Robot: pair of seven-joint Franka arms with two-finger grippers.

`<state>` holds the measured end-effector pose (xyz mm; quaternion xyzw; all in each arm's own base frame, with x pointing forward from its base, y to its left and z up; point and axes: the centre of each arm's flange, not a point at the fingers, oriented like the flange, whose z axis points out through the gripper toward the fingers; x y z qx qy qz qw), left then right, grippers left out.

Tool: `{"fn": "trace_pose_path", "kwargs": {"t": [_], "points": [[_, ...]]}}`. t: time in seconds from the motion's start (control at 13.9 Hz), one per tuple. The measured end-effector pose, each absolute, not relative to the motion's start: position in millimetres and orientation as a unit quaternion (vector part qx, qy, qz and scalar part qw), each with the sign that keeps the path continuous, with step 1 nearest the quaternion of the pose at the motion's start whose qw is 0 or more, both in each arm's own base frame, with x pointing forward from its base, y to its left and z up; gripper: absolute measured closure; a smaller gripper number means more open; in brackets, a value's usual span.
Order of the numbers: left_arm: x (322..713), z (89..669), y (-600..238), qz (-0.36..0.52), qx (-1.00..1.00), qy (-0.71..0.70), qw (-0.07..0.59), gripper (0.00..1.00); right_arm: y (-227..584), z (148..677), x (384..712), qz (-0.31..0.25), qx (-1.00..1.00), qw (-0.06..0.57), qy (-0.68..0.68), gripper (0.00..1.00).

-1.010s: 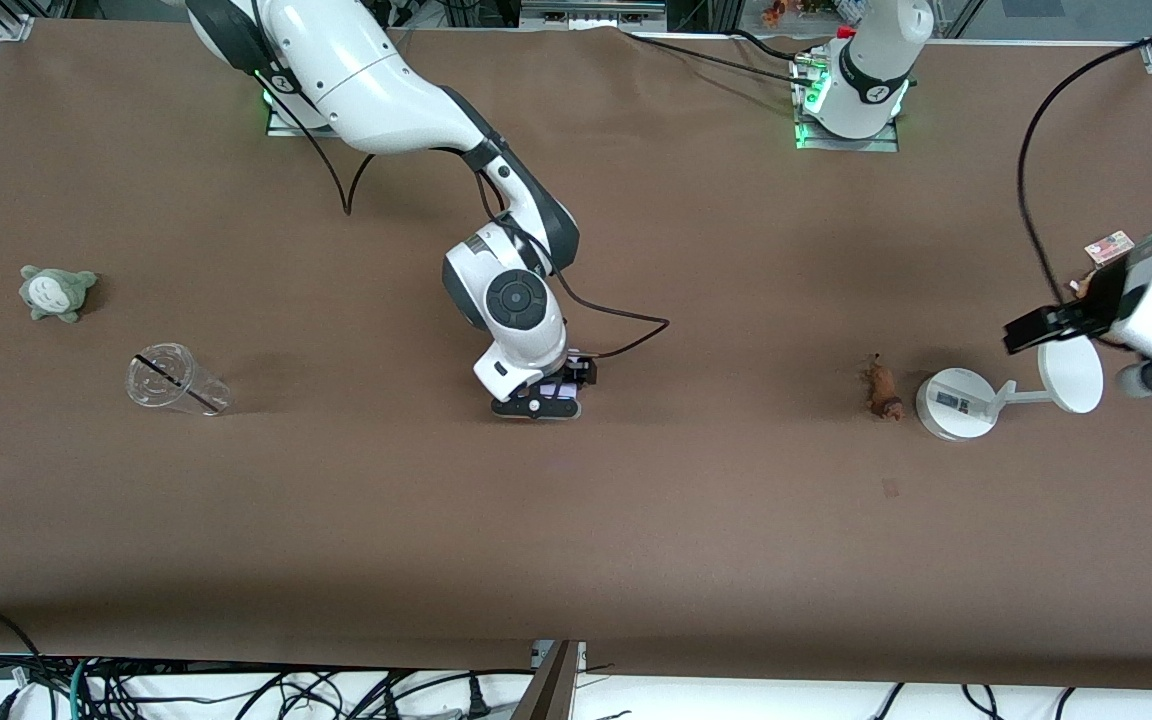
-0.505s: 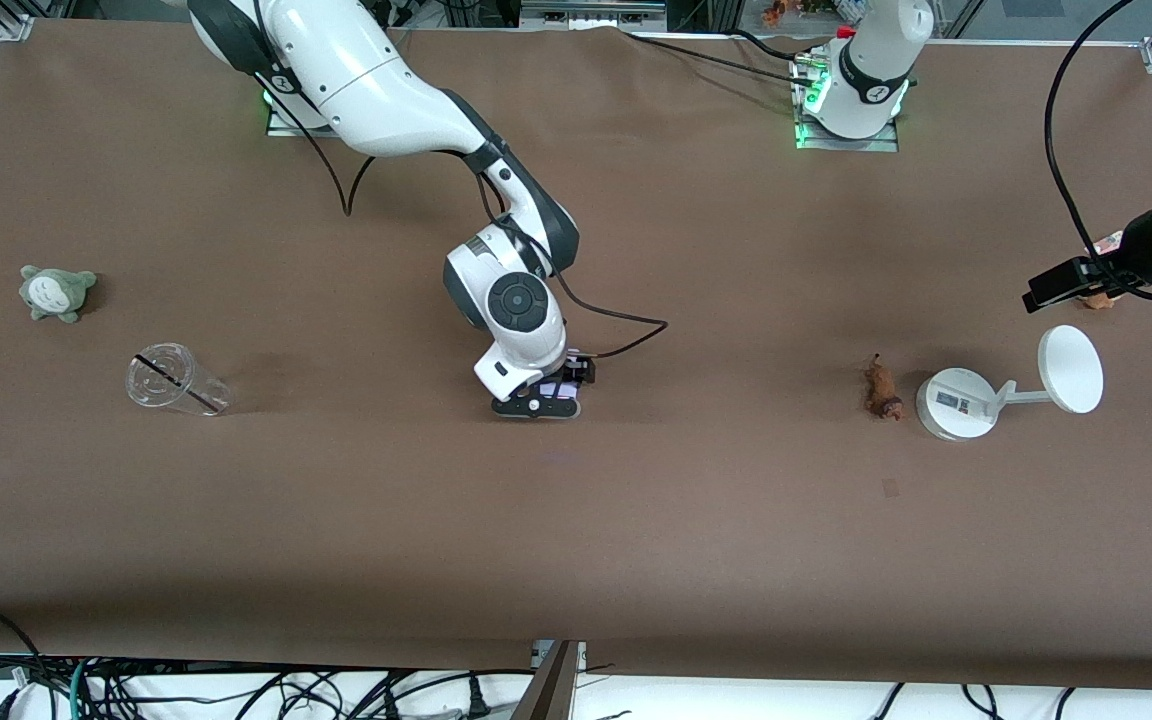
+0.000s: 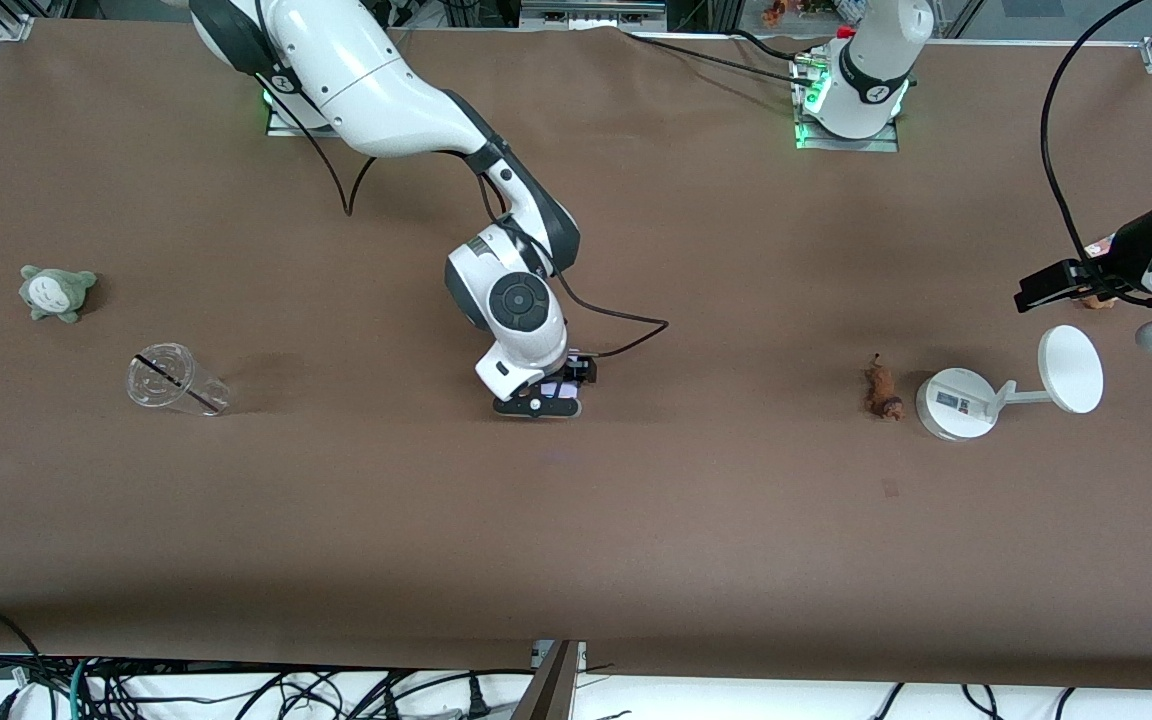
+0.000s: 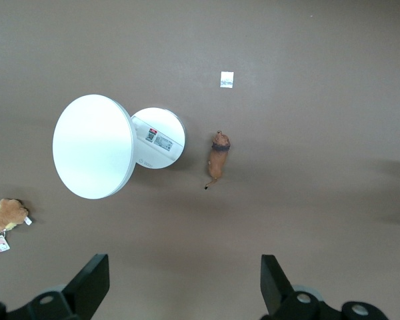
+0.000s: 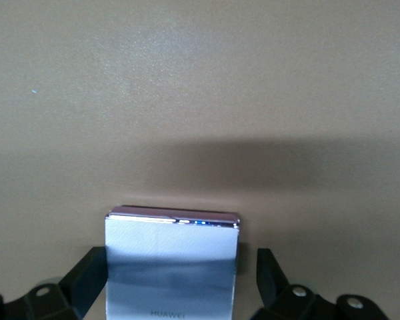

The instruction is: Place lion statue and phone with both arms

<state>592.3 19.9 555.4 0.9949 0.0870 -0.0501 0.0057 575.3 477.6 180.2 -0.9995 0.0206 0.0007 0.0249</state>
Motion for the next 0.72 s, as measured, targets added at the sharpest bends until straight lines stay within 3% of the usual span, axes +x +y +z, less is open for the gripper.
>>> {"fn": "trace_pose_path", "kwargs": {"t": [0.72], "points": [[592.5, 555.1, 19.7, -0.050, 0.995, 0.086, 0.006, 0.00, 479.2, 174.0, 572.6, 0.003, -1.000, 0.023, 0.019, 0.01]]}}
